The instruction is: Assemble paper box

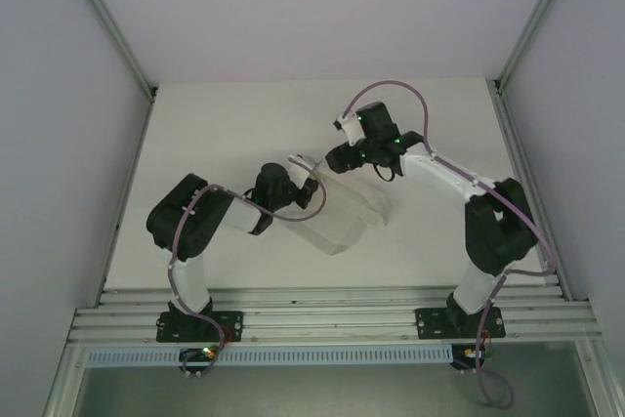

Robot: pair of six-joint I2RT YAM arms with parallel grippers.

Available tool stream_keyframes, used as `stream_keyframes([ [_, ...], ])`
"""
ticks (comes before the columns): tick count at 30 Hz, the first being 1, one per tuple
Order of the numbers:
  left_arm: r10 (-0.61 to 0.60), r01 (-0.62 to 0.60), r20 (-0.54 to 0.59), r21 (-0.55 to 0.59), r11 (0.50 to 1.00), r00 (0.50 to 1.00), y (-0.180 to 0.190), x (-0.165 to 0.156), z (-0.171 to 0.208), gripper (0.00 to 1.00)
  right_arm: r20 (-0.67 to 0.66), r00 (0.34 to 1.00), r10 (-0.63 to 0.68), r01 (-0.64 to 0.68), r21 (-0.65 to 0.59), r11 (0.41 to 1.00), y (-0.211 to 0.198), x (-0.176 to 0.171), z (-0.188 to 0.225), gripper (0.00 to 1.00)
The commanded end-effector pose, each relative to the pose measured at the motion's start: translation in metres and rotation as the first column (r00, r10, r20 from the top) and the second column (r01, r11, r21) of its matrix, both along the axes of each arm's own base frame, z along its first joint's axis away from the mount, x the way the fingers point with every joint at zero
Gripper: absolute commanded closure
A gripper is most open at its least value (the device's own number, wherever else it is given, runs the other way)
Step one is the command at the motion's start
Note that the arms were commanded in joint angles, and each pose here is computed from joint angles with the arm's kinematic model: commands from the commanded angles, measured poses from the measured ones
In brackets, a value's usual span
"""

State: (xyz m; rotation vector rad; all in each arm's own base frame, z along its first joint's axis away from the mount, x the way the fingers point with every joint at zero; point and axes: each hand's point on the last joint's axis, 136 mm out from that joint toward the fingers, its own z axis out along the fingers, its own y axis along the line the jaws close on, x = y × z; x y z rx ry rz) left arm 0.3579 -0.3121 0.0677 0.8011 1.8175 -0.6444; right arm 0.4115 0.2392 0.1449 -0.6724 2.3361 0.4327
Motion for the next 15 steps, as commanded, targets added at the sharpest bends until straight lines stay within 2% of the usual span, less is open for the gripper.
stream_keyframes([
  [1, -0.002, 0.003, -0.014, 0.047, 0.999, 1.000, -0.001, -0.001, -0.015, 1.00, -0.135, 0.989, 0.062, -0.057, 0.040, 0.998, 0.010, -0.019, -0.018, 0.29],
  [6, -0.010, 0.011, -0.008, 0.055, 0.998, 1.000, -0.004, 0.001, -0.016, 1.00, -0.199, 0.979, 0.037, -0.034, 0.018, 0.999, 0.010, -0.015, -0.044, 0.39],
  [9, -0.014, 0.015, -0.008, 0.056, 0.998, 1.000, -0.006, 0.002, -0.016, 0.99, -0.252, 0.965, 0.068, -0.060, 0.039, 0.997, 0.015, -0.023, -0.054, 0.44],
  [12, -0.016, 0.016, -0.004, 0.051, 0.999, 1.000, -0.009, 0.004, -0.013, 0.84, -0.273, 0.959, 0.082, -0.068, 0.059, 0.996, 0.018, -0.027, -0.058, 0.44],
  [15, -0.014, 0.014, 0.006, 0.038, 0.999, 1.000, -0.012, 0.009, -0.008, 0.78, -0.283, 0.957, 0.071, -0.058, 0.054, 0.997, 0.015, -0.028, -0.061, 0.46],
])
